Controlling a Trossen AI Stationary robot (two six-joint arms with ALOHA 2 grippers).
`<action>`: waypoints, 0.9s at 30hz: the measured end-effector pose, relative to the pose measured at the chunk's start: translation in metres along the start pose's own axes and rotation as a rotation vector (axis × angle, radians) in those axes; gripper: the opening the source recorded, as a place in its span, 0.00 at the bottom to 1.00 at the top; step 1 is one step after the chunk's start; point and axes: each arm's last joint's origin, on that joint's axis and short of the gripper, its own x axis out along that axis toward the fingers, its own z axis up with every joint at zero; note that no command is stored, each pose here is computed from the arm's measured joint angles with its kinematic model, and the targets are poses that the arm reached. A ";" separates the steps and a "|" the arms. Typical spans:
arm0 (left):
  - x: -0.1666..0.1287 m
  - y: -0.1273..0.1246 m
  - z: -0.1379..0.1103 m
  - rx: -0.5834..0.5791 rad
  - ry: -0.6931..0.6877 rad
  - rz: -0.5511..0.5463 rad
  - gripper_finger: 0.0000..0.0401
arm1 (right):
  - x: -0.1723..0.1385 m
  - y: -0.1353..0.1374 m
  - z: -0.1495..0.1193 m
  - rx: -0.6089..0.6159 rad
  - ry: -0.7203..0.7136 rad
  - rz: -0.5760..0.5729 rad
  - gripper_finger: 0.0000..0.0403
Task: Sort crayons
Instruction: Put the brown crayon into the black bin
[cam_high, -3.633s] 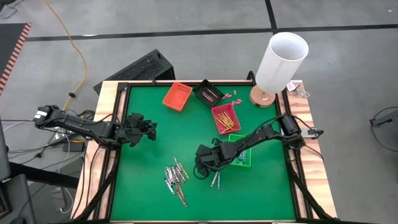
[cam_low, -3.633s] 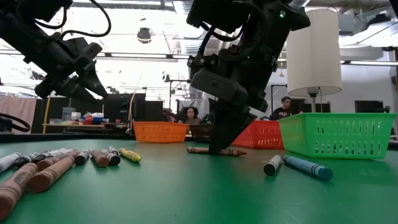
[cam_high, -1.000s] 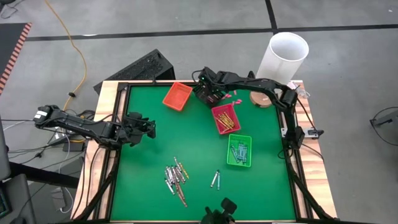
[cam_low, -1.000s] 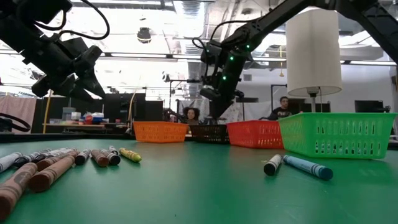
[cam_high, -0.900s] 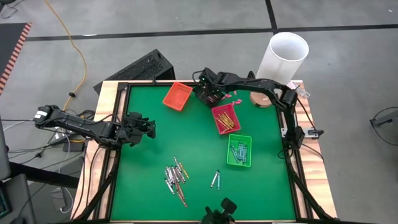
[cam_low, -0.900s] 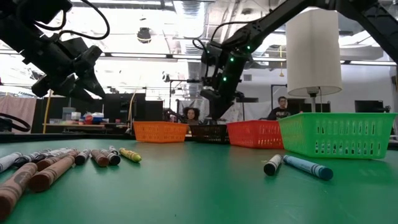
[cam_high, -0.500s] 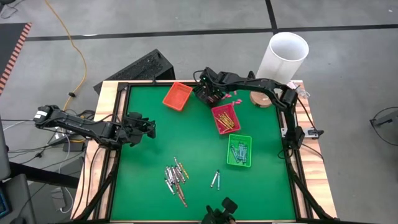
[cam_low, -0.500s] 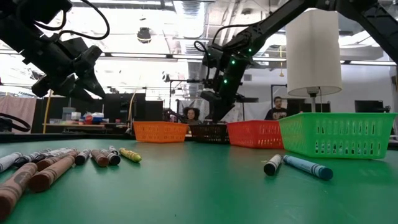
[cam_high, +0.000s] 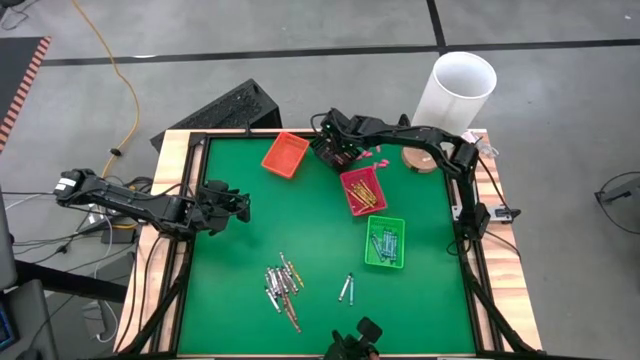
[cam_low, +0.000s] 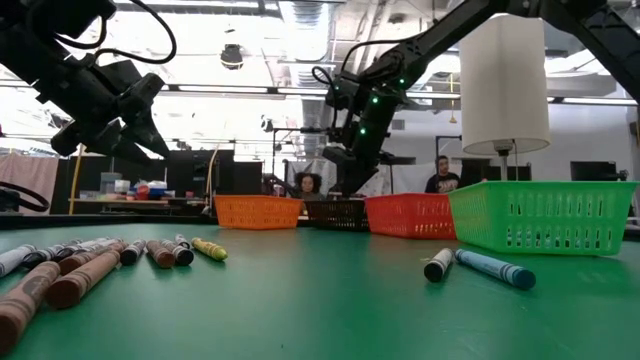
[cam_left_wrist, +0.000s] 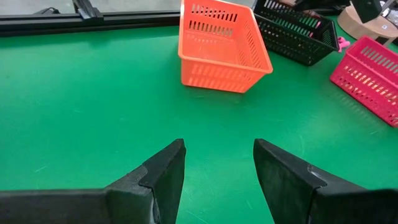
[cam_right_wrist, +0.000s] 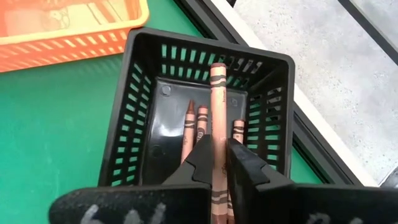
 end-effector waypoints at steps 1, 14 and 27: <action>0.000 0.000 0.000 0.000 0.000 0.000 0.45 | 0.000 0.000 0.000 -0.001 0.000 0.000 0.10; 0.000 0.000 0.000 0.003 -0.006 0.004 0.45 | 0.022 -0.013 -0.013 0.064 0.129 0.115 0.04; 0.000 0.000 0.000 0.008 -0.008 0.006 0.45 | 0.046 -0.008 -0.022 0.045 0.176 0.119 0.10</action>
